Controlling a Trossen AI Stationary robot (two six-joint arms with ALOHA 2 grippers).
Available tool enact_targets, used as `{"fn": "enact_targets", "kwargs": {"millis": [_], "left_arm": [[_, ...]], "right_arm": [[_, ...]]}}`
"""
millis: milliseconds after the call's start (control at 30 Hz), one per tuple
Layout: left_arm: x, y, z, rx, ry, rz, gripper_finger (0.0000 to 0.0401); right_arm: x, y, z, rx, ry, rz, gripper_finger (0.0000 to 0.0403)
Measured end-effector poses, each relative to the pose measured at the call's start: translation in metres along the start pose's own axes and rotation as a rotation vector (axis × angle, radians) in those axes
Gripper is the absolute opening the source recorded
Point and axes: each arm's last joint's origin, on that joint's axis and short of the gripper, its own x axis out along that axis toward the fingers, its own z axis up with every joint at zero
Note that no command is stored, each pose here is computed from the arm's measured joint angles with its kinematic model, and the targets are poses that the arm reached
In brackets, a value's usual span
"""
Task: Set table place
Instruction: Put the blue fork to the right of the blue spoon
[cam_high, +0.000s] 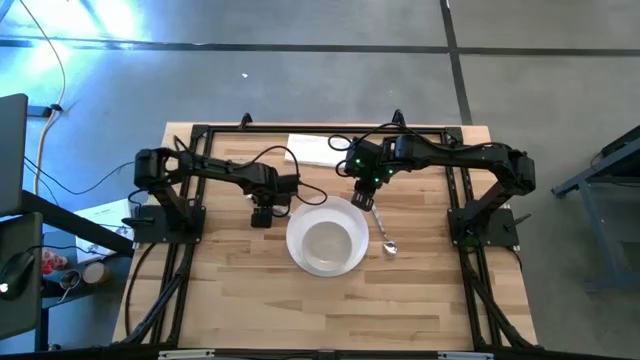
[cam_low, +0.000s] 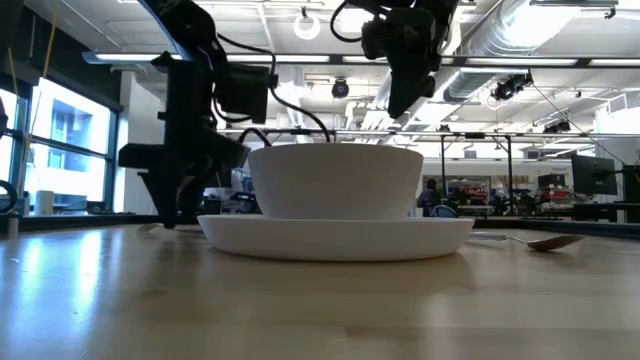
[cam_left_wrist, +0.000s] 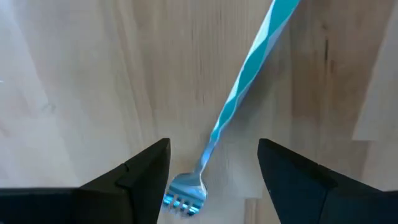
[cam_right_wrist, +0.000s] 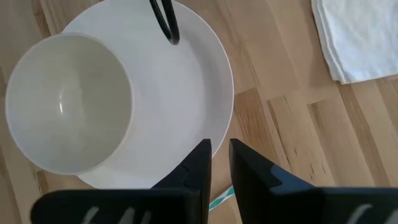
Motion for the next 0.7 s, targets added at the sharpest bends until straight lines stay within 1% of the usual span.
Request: {"fn": "enact_targets", "kwargs": {"millis": [133, 333, 700], "left_arm": [[0.009, 0.0, 0.004, 0.011, 0.016, -0.004, 0.0234], [0.012, -0.001, 0.005, 0.014, 0.022, -0.027, 0.0232], [0.013, -0.001, 0.005, -0.046, 0.03, -0.03, 0.0184]], "right_arm": [[0.0, 0.0, 0.0, -0.001, 0.0, 0.0, 0.0048], [0.0, 0.0, -0.002, 0.0, 0.017, -0.001, 0.0048], [0.0, 0.0, -0.002, -0.006, 0.023, -0.001, 0.0048]]}}
